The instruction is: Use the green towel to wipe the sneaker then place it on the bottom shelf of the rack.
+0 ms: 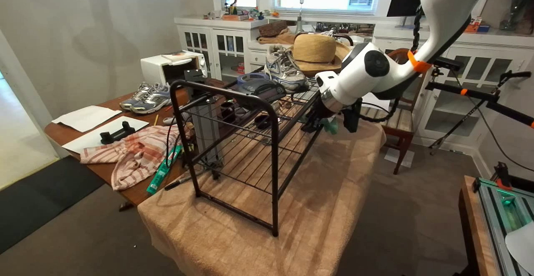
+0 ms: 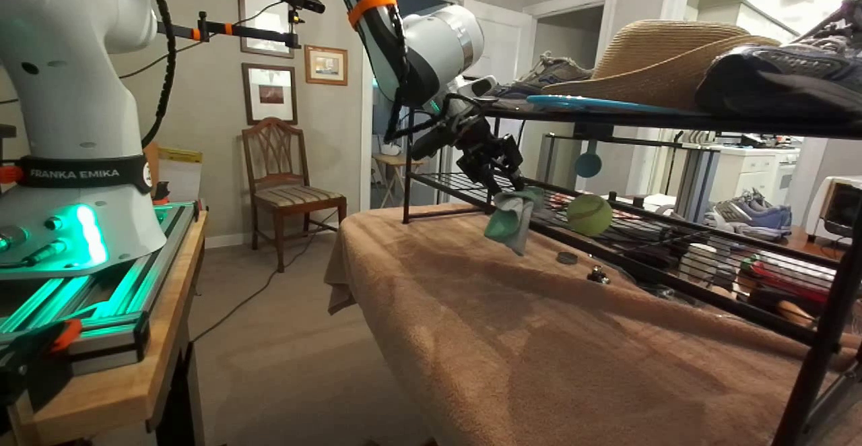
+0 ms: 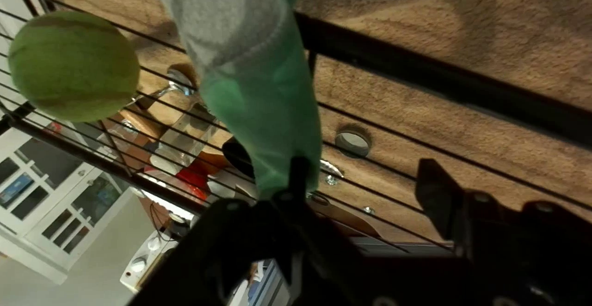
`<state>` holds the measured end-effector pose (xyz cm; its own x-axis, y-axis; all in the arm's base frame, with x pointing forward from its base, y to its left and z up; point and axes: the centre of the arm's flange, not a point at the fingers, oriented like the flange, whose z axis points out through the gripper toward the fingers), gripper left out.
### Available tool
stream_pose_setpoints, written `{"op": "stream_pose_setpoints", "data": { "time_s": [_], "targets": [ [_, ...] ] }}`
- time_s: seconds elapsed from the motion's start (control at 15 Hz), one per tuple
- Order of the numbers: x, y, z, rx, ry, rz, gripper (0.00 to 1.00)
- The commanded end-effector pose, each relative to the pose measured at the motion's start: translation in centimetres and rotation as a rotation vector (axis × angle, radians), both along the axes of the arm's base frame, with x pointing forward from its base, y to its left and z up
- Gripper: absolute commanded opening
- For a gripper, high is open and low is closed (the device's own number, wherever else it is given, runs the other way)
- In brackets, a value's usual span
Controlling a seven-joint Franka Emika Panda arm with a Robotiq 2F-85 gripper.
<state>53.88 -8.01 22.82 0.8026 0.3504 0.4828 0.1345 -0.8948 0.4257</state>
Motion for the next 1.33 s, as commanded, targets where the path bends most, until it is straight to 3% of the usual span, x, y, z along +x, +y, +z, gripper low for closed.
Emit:
{"op": "stream_pose_setpoints", "data": {
  "time_s": [0.0,0.07,0.4,1.0,1.13,1.27],
  "targets": [
    [-0.8,1.1,2.1,0.101,0.034,-0.014,0.96],
    [-1.2,1.4,2.4,0.131,0.034,-0.019,1.0],
    [-3.5,1.6,4.9,0.243,0.056,-0.076,1.0],
    [-11.6,1.5,6.8,0.295,0.249,-0.151,1.0],
    [-12.8,1.8,6.7,0.334,0.315,-0.208,1.0],
    [-14.1,2.3,5.9,0.376,0.329,-0.253,1.0]
  ]
}}
